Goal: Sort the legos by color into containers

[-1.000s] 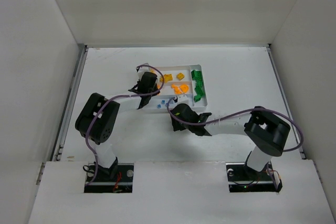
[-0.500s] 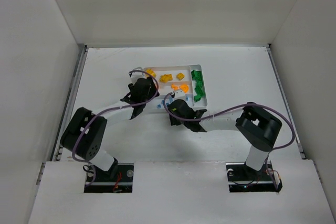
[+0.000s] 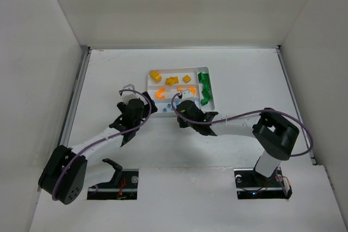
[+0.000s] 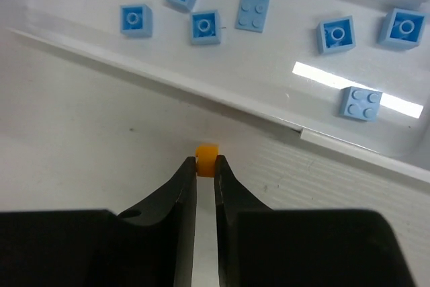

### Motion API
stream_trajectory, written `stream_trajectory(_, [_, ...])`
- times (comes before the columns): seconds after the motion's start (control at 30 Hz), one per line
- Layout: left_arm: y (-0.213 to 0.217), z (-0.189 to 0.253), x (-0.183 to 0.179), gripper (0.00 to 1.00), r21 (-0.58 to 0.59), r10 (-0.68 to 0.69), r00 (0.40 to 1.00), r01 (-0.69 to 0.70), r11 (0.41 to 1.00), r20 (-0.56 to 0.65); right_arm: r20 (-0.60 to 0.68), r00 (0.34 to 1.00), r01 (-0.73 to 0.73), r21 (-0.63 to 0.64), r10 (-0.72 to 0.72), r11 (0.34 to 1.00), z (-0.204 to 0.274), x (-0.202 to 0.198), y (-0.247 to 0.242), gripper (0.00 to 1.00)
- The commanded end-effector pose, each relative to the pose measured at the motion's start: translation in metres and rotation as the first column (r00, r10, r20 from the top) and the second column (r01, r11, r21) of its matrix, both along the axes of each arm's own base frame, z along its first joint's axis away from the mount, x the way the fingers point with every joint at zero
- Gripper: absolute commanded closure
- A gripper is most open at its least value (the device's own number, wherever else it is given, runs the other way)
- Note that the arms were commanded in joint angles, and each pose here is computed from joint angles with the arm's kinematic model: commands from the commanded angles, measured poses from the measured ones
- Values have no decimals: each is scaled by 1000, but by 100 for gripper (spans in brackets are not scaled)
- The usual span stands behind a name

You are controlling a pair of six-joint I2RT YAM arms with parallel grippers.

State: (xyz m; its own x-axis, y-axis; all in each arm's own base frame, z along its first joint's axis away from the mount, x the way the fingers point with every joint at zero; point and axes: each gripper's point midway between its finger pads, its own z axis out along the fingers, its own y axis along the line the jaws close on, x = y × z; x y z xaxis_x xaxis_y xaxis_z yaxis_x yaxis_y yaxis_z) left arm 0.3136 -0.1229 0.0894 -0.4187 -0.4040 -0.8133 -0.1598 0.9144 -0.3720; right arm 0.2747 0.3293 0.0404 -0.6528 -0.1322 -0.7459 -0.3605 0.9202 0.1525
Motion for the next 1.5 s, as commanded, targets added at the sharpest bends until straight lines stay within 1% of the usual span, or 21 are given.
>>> stream_trajectory(0.0, [14,6,-4,0,4,53,998,-53,999,26,66,998,-29,137,20,990,59,4,14,89])
stream_trajectory(0.07, [20,5,-7,0,9,77,997,-77,997,23,106,994,-18,170,0,985,82,26,10,89])
stream_trajectory(0.13, [24,3,-9,0,14,93,995,-93,996,23,125,992,1,185,-24,983,93,49,7,89])
stream_trajectory(0.3, [30,-5,-17,0,2,115,993,-115,993,9,149,987,25,185,-53,982,100,108,15,88])
stream_trajectory(0.4, [30,-10,-21,0,-6,109,994,-109,994,-5,137,989,34,194,-61,980,92,135,28,86])
stream_trajectory(0.47, [30,-12,-24,0,-15,108,994,-108,994,-10,123,990,37,195,-61,980,88,143,36,80])
stream_trajectory(0.53, [32,-13,-25,0,-19,107,994,-108,994,-9,126,990,36,198,-62,980,88,148,42,69])
stream_trajectory(0.6, [34,-15,-27,0,-22,111,994,-111,994,-14,131,989,37,195,-63,980,91,149,43,64])
stream_trajectory(0.73, [42,-19,-27,0,-19,128,991,-129,992,-27,158,984,52,213,-87,976,112,141,30,54])
stream_trajectory(0.8, [47,-23,-27,0,-17,143,989,-144,989,-48,169,980,64,219,-102,974,121,135,18,53])
stream_trajectory(0.93, [52,-23,-26,0,-17,162,985,-163,987,-60,214,961,129,218,-177,967,130,113,-23,52])
stream_trajectory(1.03, [55,-22,-27,0,-27,178,983,-180,983,-52,240,937,206,205,-253,957,124,97,-66,46])
stream_trajectory(1.1, [60,-21,-27,0,-23,197,979,-198,980,-53,256,907,287,202,-333,937,117,84,-102,41])
stream_trajectory(1.27, [65,-29,-28,0,-17,229,968,-232,973,-101,293,810,449,247,-508,859,107,66,-174,27])
stream_trajectory(1.33, [66,-30,-29,0,-4,233,965,-235,972,-119,300,760,507,282,-577,815,104,58,-196,23])
stream_trajectory(1.47, [75,-27,-31,0,1,271,955,-272,962,-118,302,695,579,304,-653,757,95,47,-222,18])
